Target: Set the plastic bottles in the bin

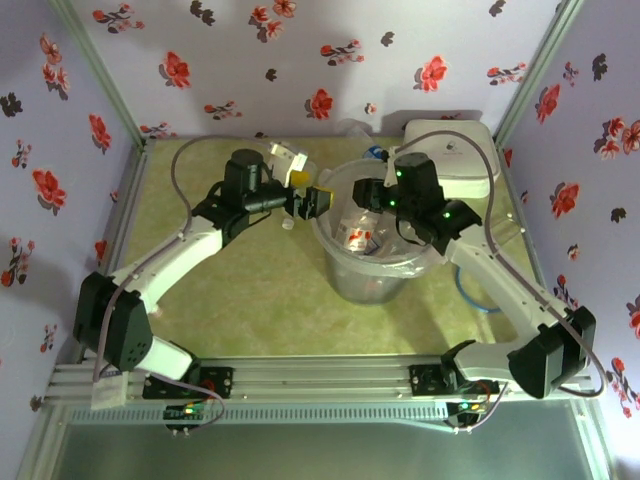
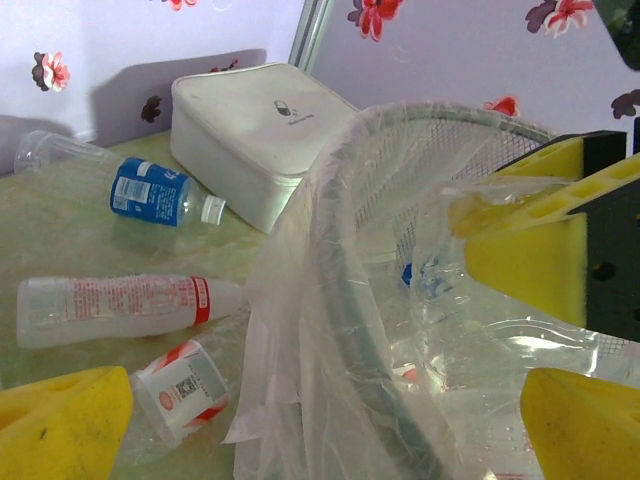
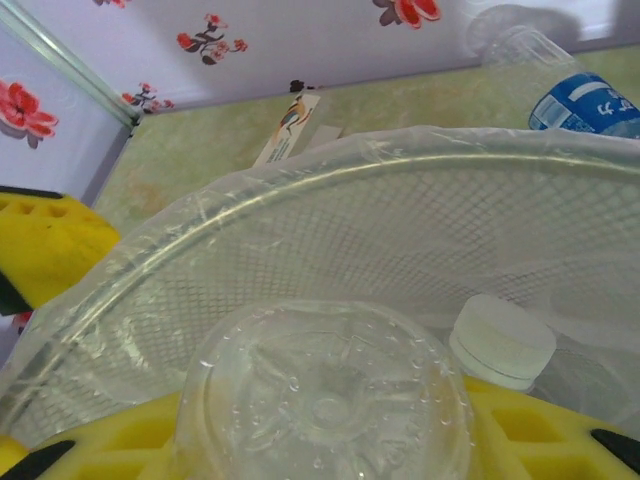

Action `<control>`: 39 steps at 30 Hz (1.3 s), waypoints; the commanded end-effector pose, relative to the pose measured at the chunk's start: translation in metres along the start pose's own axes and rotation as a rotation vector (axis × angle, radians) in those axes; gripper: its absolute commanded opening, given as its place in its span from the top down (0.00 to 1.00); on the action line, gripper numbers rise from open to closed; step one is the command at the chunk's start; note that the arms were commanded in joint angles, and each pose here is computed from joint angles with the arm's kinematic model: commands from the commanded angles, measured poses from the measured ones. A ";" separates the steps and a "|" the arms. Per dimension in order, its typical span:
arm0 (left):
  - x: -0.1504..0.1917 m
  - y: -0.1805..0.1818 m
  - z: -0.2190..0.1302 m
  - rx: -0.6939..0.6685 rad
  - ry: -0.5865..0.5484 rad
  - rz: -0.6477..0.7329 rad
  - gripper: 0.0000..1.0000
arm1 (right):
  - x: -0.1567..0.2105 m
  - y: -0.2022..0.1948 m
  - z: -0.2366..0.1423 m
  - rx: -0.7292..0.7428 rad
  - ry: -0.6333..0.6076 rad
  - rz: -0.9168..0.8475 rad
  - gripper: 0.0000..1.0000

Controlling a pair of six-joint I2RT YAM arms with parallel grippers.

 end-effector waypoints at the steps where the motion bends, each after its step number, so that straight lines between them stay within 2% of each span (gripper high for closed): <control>1: 0.028 0.000 0.008 0.004 0.089 -0.029 0.00 | 0.023 -0.018 0.010 0.103 0.062 0.041 0.54; 3: 0.029 0.000 0.007 0.001 0.091 -0.029 0.00 | 0.023 -0.017 0.006 0.098 0.061 0.034 0.50; 5: 0.029 0.000 0.006 -0.002 0.090 -0.027 0.00 | 0.017 -0.013 -0.003 0.090 0.046 0.012 0.42; 10: 0.028 0.000 0.004 -0.014 0.085 -0.021 0.00 | -0.003 -0.003 -0.033 0.102 -0.033 -0.050 0.39; 13: 0.029 0.000 0.004 -0.018 0.089 -0.022 0.00 | -0.010 0.001 -0.047 0.103 -0.059 -0.077 0.25; 16: 0.030 0.000 0.005 -0.017 0.093 -0.020 0.00 | -0.013 0.007 -0.054 0.070 -0.046 -0.115 0.17; 21: 0.029 0.000 0.004 -0.021 0.102 -0.010 0.00 | -0.032 0.016 -0.075 0.077 -0.106 -0.173 0.16; 24: 0.028 0.000 0.003 -0.022 0.100 -0.008 0.00 | -0.047 0.009 -0.079 0.128 -0.147 -0.177 0.19; 31: 0.030 0.000 0.003 -0.024 0.109 -0.010 0.00 | -0.073 0.011 -0.059 0.126 -0.161 -0.191 0.48; 36: 0.030 0.000 0.003 -0.024 0.110 -0.012 0.00 | -0.079 0.011 -0.030 0.131 -0.115 -0.210 0.55; 39: 0.031 0.000 0.003 -0.025 0.113 -0.012 0.00 | -0.072 0.012 -0.018 0.103 -0.028 -0.183 0.60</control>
Point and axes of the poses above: each hand's point on the last joint's axis, 136 mm out from that joint toward the fingers, its own z axis out along the fingers, its own y axis along the line the jaws close on, x = y × z, the point moved 8 cm from there along -z, back along the fingers, and after that the axes turned 11 degrees about z, right-handed, at the moved point
